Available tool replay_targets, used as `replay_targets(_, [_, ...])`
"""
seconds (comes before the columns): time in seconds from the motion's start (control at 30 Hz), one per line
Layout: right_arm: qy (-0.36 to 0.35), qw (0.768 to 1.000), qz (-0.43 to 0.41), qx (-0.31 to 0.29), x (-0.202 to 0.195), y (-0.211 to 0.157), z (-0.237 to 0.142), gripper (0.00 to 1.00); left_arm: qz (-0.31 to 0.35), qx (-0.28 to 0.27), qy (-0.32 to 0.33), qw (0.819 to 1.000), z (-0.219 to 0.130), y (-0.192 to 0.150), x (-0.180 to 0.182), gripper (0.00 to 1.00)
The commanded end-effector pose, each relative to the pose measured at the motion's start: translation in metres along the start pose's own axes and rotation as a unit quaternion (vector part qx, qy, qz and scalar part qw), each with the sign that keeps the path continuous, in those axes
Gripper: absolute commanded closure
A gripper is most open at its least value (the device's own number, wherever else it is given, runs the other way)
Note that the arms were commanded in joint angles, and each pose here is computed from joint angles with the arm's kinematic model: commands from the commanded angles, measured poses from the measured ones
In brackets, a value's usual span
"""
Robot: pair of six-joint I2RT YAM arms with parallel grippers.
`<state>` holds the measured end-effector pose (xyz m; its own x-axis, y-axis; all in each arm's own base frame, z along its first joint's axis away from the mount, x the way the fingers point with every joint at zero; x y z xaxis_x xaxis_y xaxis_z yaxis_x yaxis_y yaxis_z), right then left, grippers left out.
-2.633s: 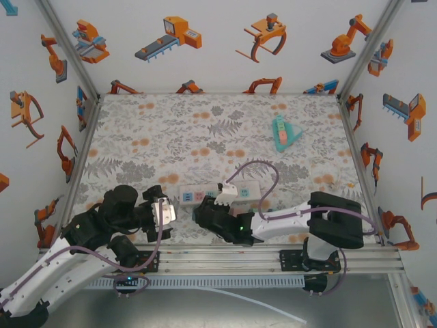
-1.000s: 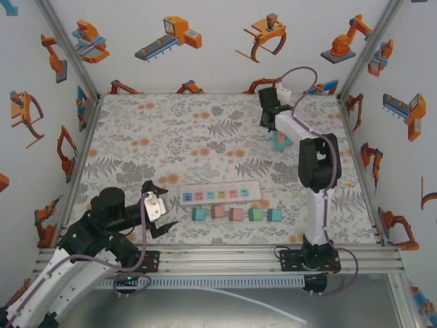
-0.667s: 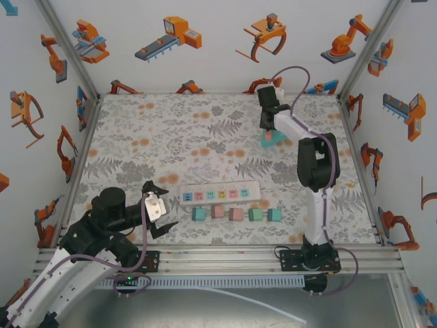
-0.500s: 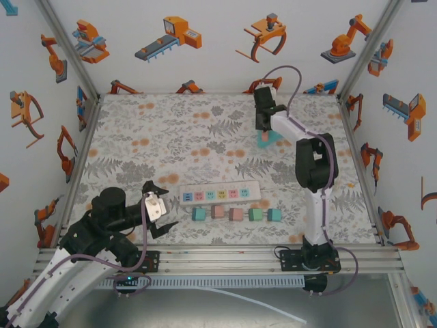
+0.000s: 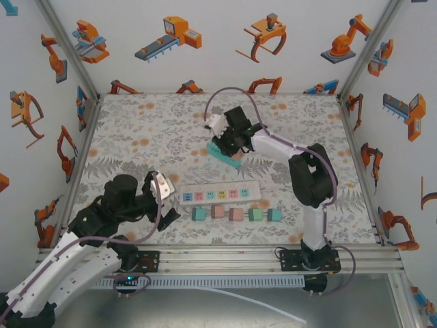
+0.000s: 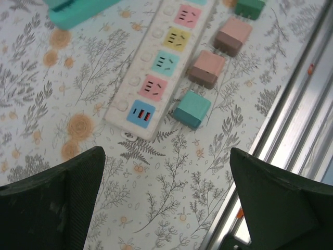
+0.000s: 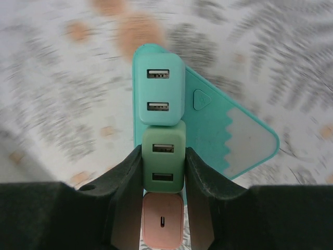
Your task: Pull the plug off the socket
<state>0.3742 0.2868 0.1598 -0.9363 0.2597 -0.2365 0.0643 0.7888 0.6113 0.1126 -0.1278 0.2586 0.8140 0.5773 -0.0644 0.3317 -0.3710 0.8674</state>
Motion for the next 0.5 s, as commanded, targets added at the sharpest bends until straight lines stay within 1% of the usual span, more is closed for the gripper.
replay_targets(0.0, [0.121,0.979,-0.142,-0.082,0.039,0.003,-0.019,0.76,-0.121,-0.059,0.078,0.988,-0.002,0.022,0.017,0.03])
replay_targets(0.1, [0.143,0.968,-0.176,-0.103,0.05,0.002,-0.024,0.76,-0.188,-0.09,0.119,0.971,0.006,0.03,0.029,0.03])
replay_targets(0.13, [0.153,0.964,-0.189,-0.106,0.055,0.002,-0.024,0.76,-0.216,-0.095,0.142,0.961,0.01,0.032,0.034,0.03])
replay_targets(0.17, [0.161,0.959,-0.207,-0.109,0.059,0.001,-0.023,0.76,-0.251,-0.099,0.169,0.948,0.014,0.035,0.042,0.03])
replay_targets(0.23, [0.164,0.952,-0.233,-0.111,0.065,0.0,-0.02,0.71,-0.291,-0.097,0.194,0.932,0.022,0.04,0.051,0.03])
replay_targets(0.3, [0.159,0.95,-0.243,-0.118,0.065,0.003,-0.02,0.66,-0.314,-0.094,0.195,0.924,0.034,0.046,0.059,0.03])
replay_targets(0.4, [0.136,0.947,-0.256,-0.138,0.061,0.014,-0.03,0.54,-0.365,-0.093,0.192,0.906,0.052,0.053,0.076,0.01])
replay_targets(0.43, [0.126,0.946,-0.261,-0.146,0.06,0.017,-0.035,0.52,-0.376,-0.088,0.187,0.903,0.059,0.056,0.081,0.0])
replay_targets(0.47, [0.117,0.945,-0.265,-0.153,0.058,0.02,-0.041,0.51,-0.377,-0.084,0.182,0.904,0.066,0.06,0.087,0.0])
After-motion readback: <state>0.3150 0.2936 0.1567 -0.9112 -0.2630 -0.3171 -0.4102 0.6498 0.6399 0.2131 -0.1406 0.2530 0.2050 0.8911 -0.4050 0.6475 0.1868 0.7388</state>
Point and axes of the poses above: each hand's point on the last joint's axis, 136 mm out from that joint toward the fingers, its own z axis out along the fingers, its own x axis along the line the jaws close on, y = z × x, the point moved 8 cm from there along -z, back along the fingers, and after that the axes turned 12 degrees about -z, right-handed, at the moved point
